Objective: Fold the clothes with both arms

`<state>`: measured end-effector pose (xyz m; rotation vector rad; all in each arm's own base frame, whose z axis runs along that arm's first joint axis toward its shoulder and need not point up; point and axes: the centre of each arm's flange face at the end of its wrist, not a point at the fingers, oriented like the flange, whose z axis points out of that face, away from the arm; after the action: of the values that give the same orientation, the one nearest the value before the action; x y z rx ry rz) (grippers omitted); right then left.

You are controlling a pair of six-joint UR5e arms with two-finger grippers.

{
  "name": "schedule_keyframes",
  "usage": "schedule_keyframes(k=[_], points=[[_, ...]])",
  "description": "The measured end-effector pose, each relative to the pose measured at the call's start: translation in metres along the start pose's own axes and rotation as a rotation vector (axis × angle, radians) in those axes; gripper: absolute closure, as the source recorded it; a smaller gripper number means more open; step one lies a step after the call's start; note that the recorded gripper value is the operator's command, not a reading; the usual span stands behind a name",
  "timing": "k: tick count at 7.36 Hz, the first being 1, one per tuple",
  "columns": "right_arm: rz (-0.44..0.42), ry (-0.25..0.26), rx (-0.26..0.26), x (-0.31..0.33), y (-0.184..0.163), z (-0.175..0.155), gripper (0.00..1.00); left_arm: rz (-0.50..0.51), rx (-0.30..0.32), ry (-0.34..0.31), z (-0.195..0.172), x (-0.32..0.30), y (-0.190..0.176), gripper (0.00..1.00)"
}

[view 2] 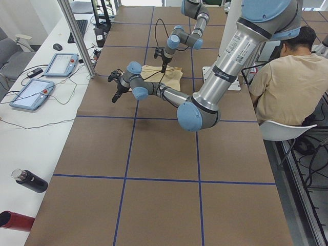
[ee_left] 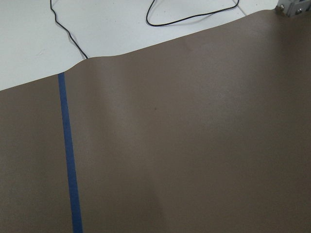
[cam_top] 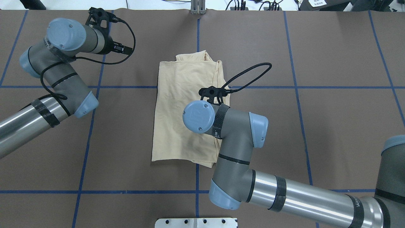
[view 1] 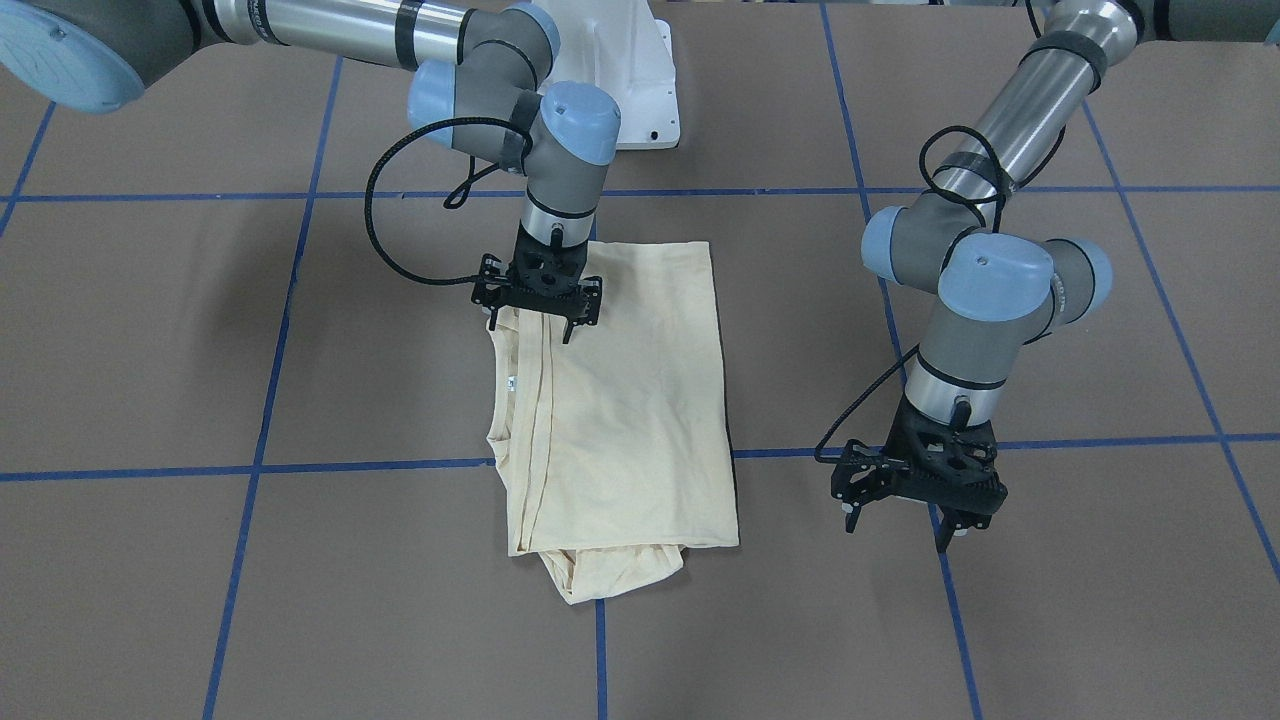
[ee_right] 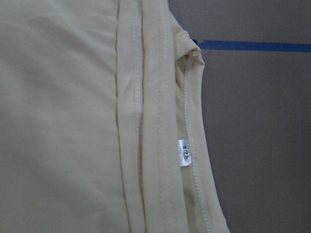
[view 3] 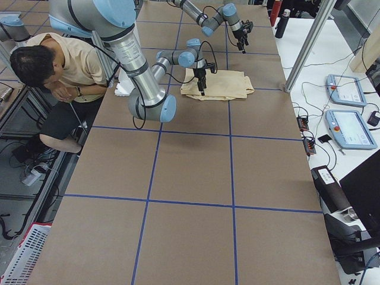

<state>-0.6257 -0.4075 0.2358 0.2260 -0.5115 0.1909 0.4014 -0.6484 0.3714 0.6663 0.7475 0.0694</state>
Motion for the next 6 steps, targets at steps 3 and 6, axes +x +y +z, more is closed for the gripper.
schedule_keyframes(k=[3,6], points=[[-0.025,0.027,-0.006,0.0021,0.0011,0.0111,0.0,0.0,0.0,0.0,0.0,0.0,0.0,0.0],[-0.09,0.072,-0.016,0.0097,-0.0013,0.0126,0.0,0.0,0.001,0.0,0.0,0.0,-0.0001,0.0]])
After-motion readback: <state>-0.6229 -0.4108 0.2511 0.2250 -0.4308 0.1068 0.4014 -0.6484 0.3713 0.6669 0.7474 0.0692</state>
